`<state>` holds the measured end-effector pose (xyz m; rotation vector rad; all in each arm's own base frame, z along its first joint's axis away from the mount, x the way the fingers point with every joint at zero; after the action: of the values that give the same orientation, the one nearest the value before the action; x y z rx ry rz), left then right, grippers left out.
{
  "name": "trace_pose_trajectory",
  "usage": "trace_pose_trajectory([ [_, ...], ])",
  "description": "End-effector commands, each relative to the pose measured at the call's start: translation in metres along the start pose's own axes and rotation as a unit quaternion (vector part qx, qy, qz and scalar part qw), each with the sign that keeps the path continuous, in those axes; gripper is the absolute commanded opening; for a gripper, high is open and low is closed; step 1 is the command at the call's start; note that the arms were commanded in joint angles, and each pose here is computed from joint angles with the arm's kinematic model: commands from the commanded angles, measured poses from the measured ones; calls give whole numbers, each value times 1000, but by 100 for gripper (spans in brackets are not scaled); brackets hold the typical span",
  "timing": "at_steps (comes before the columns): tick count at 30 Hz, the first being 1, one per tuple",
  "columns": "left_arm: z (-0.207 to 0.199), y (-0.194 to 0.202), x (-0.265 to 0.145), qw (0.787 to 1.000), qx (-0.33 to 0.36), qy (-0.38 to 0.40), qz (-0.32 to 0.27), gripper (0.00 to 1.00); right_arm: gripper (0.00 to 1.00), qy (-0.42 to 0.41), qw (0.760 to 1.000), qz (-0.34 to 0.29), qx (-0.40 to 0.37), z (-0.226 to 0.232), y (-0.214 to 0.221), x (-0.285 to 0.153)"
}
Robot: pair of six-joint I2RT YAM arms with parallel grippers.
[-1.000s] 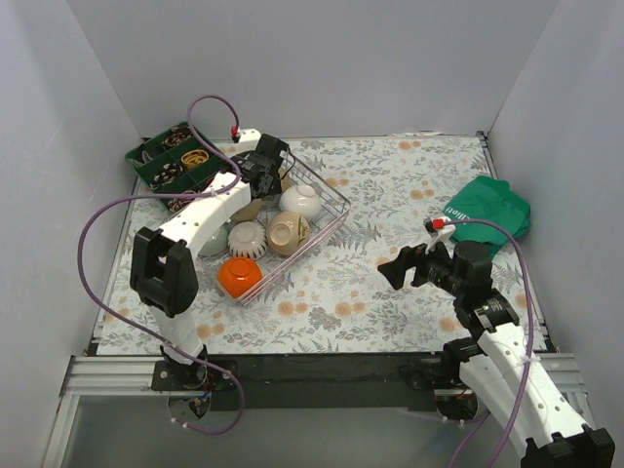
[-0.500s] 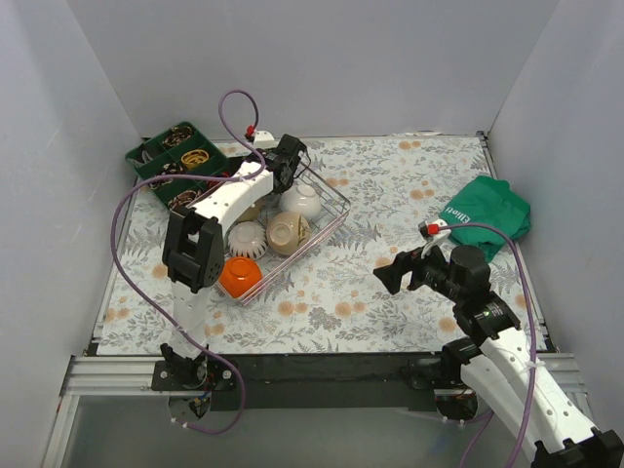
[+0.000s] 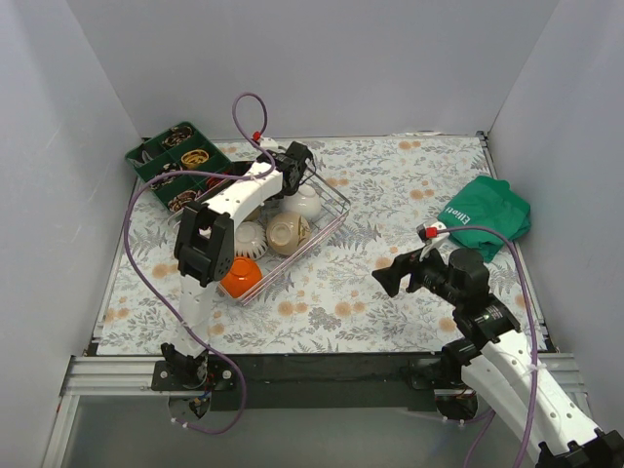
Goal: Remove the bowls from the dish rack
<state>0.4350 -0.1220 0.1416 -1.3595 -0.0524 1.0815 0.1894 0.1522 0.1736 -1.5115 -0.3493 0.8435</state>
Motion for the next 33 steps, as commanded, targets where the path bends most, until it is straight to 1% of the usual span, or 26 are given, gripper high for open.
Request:
trace_pose_trajectory([
  [1, 6, -15, -7, 999, -15, -14, -28, 98, 98, 0, 1000, -20, -14, 0, -6, 1],
  [7, 2, -6, -2, 1000, -15, -8, -21, 98, 99, -2, 1000, -24, -16, 2, -7, 0],
  [11, -1, -2, -2, 1000, -17, -1, -15, 92, 99, -6, 1000, -25, -16, 3, -8, 0],
  [15, 0, 2, -1, 1000, -16, -2, -12, 90, 99, -9, 999, -26, -17, 4, -8, -1],
  [19, 1, 3, -2, 1000, -20, 3, -10, 83, 99, -12, 999, -27, -18, 5, -9, -1],
  [21, 2, 3, -1, 1000, -21, 3, -8, 79, 99, -15, 999, -28, -19, 6, -10, -1],
  [22, 2, 3, -2, 1000, -23, 5, -8, 74, 99, -17, 999, -27, -20, 6, -9, -1],
  [24, 4, 1, -5, 1000, -25, 8, -9, 69, 98, -21, 999, -29, -22, 8, -10, -1],
  [25, 5, 0, -5, 1000, -25, 7, -10, 64, 99, -22, 999, -29, -22, 8, -11, -1],
  [28, 10, -5, -10, 999, -33, 12, -10, 56, 99, -27, 999, -29, -23, 9, -11, -2],
  [29, 10, -7, -12, 999, -35, 15, -11, 49, 99, -29, 999, -31, -24, 10, -12, -2],
  [32, 17, -14, -19, 999, -44, 25, -12, 38, 98, -39, 998, -30, -25, 13, -11, -2],
  [33, 19, -18, -23, 998, -48, 31, -14, 37, 99, -46, 998, -34, -26, 15, -13, -2],
])
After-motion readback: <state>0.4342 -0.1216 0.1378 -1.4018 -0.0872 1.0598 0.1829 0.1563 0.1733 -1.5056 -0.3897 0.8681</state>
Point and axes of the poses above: each gripper's point midway between its finger pads, its own x axis out along the fingers, its own z axis along the line the jaws close on, y = z × x, the point moved 2 cm from there along -x, back along the fingers, and after that the axes turned 13 degrees about -x, right-handed, at the moved point
